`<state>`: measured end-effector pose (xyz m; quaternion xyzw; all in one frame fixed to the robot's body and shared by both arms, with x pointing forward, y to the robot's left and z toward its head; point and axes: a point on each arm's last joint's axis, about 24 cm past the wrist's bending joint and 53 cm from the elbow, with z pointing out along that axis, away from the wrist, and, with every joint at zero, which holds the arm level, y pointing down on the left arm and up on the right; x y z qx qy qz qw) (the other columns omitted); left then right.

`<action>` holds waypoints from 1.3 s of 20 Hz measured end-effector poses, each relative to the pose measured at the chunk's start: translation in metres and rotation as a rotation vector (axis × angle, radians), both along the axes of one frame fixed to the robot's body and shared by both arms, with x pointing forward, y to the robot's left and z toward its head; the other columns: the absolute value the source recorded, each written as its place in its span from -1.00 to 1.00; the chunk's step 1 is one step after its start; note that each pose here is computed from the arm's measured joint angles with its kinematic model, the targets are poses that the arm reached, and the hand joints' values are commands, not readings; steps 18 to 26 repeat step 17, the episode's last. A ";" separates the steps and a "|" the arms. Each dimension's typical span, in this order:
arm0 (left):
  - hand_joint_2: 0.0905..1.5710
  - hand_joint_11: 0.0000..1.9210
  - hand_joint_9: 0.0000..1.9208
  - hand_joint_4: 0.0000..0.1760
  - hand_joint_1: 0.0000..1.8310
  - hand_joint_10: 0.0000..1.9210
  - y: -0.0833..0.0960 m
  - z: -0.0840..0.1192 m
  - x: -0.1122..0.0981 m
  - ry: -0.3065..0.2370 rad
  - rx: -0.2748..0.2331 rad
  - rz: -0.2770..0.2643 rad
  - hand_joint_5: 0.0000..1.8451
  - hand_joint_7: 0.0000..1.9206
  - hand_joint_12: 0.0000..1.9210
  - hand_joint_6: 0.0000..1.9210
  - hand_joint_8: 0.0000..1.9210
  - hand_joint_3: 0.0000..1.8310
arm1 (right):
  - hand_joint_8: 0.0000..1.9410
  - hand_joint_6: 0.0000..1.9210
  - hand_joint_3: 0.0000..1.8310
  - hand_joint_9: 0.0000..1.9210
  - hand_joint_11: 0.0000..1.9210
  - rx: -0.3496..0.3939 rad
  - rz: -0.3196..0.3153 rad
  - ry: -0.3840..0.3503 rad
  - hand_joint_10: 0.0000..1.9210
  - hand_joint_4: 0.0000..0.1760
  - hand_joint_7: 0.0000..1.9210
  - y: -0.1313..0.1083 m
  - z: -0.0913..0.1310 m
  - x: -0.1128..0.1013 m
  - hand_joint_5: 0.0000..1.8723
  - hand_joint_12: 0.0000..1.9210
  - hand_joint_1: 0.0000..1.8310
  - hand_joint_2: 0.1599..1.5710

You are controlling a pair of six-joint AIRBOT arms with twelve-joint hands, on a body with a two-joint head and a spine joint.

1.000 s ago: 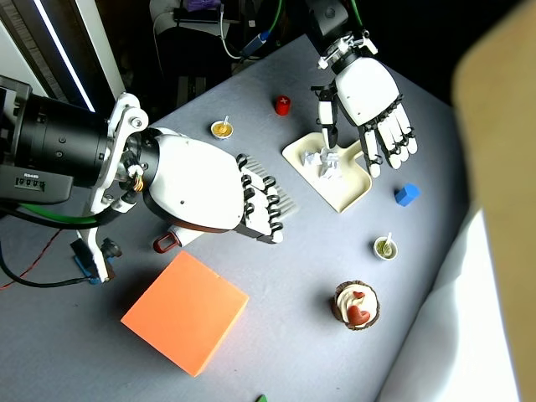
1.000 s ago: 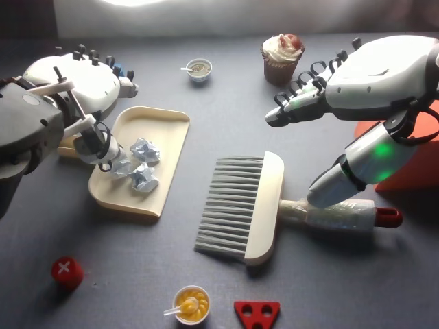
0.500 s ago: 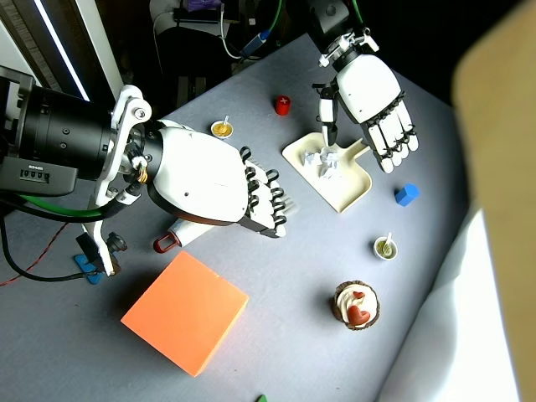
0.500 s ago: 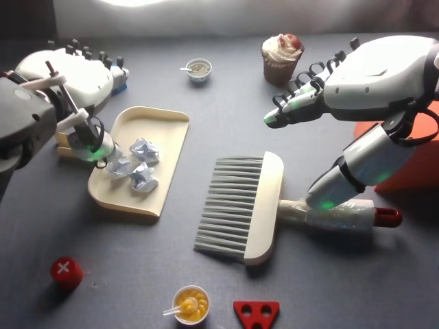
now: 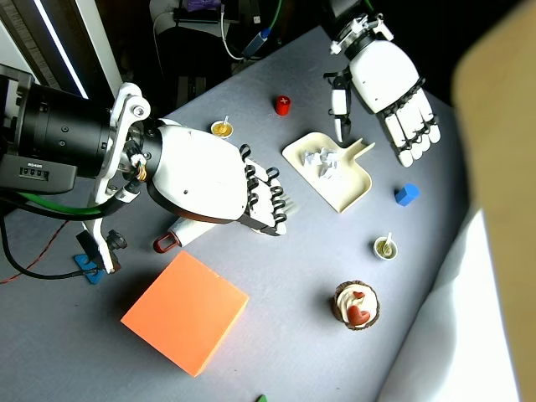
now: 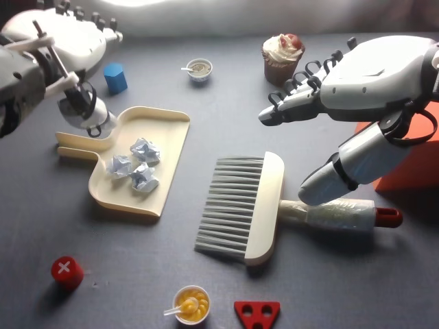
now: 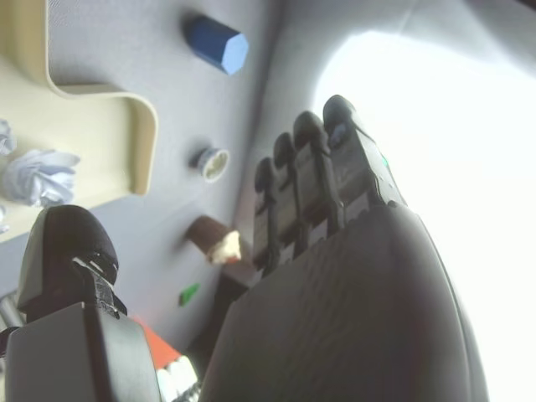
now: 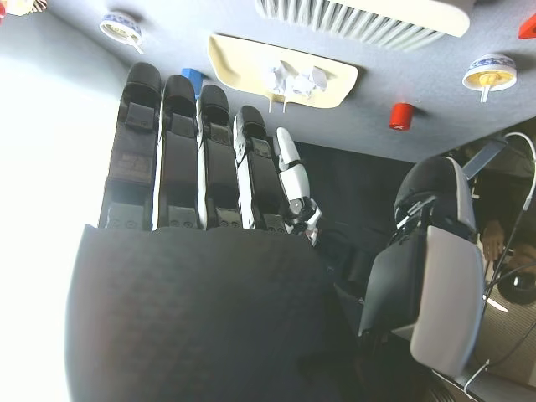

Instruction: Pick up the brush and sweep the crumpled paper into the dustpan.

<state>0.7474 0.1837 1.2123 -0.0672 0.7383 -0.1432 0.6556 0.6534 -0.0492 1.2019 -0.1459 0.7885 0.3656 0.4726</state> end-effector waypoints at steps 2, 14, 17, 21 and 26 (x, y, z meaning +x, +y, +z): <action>0.22 -0.85 -0.78 -1.00 -0.12 -0.99 -0.001 0.008 0.001 -0.013 -0.005 -0.001 -0.75 -0.74 -0.99 -0.99 -0.99 -1.00 | -1.00 -1.00 -0.99 -0.70 -0.67 0.000 0.000 0.000 -1.00 -1.00 -0.72 0.000 0.000 0.000 -0.79 -1.00 -0.77 0.08; 0.24 -0.89 -0.80 -1.00 -0.18 -1.00 -0.014 0.024 -0.003 -0.009 -0.026 -0.015 -0.76 -0.76 -1.00 -1.00 -1.00 -1.00 | -0.99 -0.99 -1.00 -0.67 -0.63 0.003 -0.002 -0.004 -0.99 -1.00 -0.69 0.000 0.001 0.000 -0.74 -0.98 -0.78 0.09; 0.24 -0.80 -0.77 -1.00 -0.20 -0.99 -0.014 0.024 -0.003 -0.006 -0.028 -0.014 -0.78 -0.77 -0.96 -1.00 -0.99 -1.00 | -0.99 -1.00 -1.00 -0.65 -0.61 0.004 -0.004 -0.005 -0.99 -1.00 -0.68 0.000 0.002 0.001 -0.74 -0.98 -0.83 0.10; 0.24 -0.80 -0.77 -1.00 -0.20 -0.99 -0.014 0.024 -0.003 -0.006 -0.028 -0.014 -0.78 -0.77 -0.96 -1.00 -0.99 -1.00 | -0.99 -1.00 -1.00 -0.65 -0.61 0.004 -0.004 -0.005 -0.99 -1.00 -0.68 0.000 0.002 0.001 -0.74 -0.98 -0.83 0.10; 0.24 -0.80 -0.77 -1.00 -0.20 -0.99 -0.014 0.024 -0.003 -0.006 -0.028 -0.014 -0.78 -0.77 -0.96 -1.00 -0.99 -1.00 | -0.99 -1.00 -1.00 -0.65 -0.61 0.004 -0.004 -0.005 -0.99 -1.00 -0.68 0.000 0.002 0.001 -0.74 -0.98 -0.83 0.10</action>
